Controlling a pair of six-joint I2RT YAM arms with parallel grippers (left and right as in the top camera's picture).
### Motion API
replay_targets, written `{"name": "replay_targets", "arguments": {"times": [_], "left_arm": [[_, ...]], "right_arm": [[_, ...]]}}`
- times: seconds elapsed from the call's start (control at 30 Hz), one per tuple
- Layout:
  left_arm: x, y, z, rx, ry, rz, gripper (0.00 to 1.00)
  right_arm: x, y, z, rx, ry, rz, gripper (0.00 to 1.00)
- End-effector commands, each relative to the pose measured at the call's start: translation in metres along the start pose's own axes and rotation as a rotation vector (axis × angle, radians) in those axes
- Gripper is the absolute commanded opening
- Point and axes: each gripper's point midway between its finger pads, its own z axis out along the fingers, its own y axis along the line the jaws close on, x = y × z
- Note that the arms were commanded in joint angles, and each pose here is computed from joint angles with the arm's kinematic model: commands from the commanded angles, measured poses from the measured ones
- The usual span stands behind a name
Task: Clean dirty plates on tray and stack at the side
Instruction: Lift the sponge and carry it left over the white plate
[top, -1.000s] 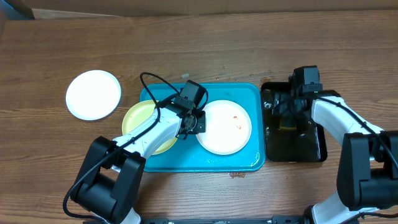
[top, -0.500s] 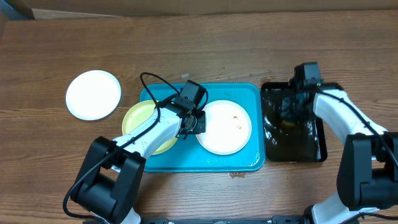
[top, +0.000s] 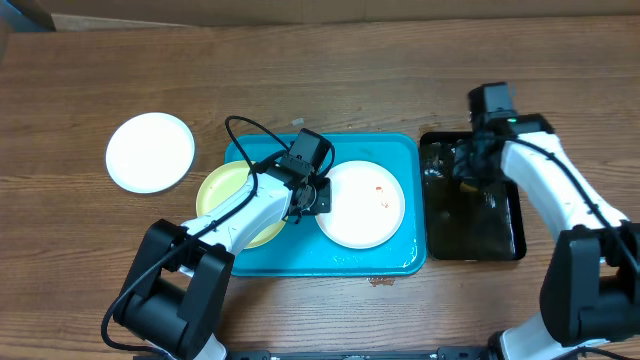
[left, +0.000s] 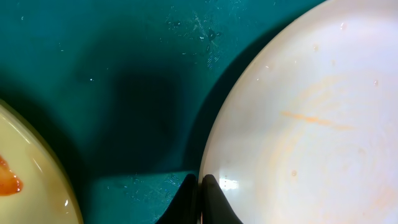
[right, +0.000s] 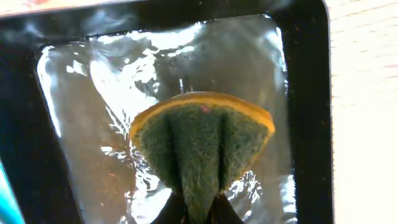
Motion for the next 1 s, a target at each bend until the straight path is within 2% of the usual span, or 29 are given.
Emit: {"name": "replay_targets", "arguments": {"times": [0.0, 0.13, 0.17, 0.27, 0.33, 0.4, 0.47, 0.53, 0.63, 0.83, 0.97], "left_arm": [[-0.006, -0.002, 0.0, 0.009, -0.008, 0.007, 0.04], [-0.006, -0.002, 0.0, 0.009, -0.008, 0.007, 0.05], [-0.006, -0.002, 0.0, 0.009, -0.008, 0.007, 0.08], [-0.006, -0.002, 0.0, 0.009, -0.009, 0.007, 0.2], [-0.007, -0.003, -0.001, 0.01, -0.011, 0.007, 0.18], [-0.009, -0.003, -0.001, 0.012, -0.014, 0.007, 0.04], [-0.01, -0.004, -0.002, 0.014, -0.019, 0.007, 0.04], [-0.011, -0.004, -0.002, 0.015, -0.022, 0.007, 0.04], [-0.011, -0.003, -0.002, 0.014, -0.021, -0.005, 0.04], [-0.015, 0.016, -0.003, 0.014, -0.001, -0.184, 0.04], [-0.018, 0.019, -0.004, 0.056, 0.014, -0.218, 0.04]], "right_arm": [[-0.017, 0.0, -0.017, 0.064, -0.099, 0.039, 0.04], [-0.014, 0.017, -0.019, 0.023, -0.097, 0.043, 0.04], [-0.013, 0.025, -0.02, -0.007, -0.093, 0.009, 0.04], [-0.009, 0.019, -0.021, 0.055, -0.093, -0.016, 0.04], [-0.007, 0.016, -0.022, 0.089, -0.095, -0.028, 0.04], [-0.008, 0.023, -0.022, 0.061, -0.095, -0.036, 0.04], [-0.003, 0.043, -0.023, -0.029, -0.077, -0.118, 0.04], [0.0, 0.046, -0.024, -0.014, -0.075, -0.212, 0.04], [-0.006, 0.029, -0.03, 0.116, -0.109, -0.16, 0.04], [-0.013, 0.043, -0.05, 0.065, -0.116, -0.174, 0.04], [-0.017, 0.051, -0.056, 0.016, -0.121, -0.142, 0.04]]}}
